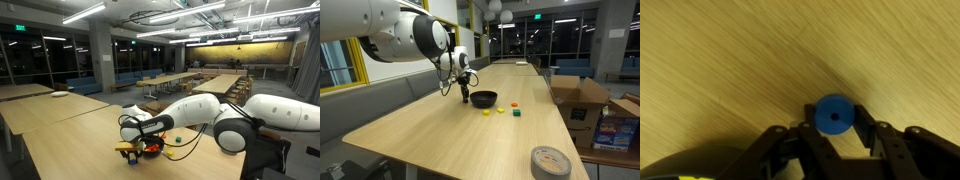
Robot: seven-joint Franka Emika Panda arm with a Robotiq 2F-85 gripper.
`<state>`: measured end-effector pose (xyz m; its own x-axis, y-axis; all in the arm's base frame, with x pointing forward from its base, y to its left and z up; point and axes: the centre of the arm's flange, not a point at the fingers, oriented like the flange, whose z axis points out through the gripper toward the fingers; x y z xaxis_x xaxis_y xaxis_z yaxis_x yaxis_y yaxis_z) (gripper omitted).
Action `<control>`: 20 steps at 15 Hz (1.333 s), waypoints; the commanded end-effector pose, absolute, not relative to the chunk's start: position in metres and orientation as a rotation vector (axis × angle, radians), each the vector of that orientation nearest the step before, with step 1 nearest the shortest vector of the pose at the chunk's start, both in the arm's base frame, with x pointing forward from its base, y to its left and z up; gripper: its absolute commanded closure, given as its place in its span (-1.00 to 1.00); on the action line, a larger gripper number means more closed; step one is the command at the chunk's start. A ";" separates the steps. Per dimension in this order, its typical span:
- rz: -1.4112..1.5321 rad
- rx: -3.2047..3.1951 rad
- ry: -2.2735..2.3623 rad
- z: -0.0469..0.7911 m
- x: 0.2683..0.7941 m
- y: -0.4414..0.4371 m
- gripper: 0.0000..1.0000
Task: Place the three rings inside the black bowl.
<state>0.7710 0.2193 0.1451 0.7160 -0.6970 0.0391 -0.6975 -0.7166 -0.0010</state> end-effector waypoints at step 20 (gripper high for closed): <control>0.339 2.858 -1.320 0.257 0.810 0.130 0.64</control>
<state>0.8090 0.1534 0.2486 0.6447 -0.7489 0.1535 -0.7414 -0.6615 -0.1133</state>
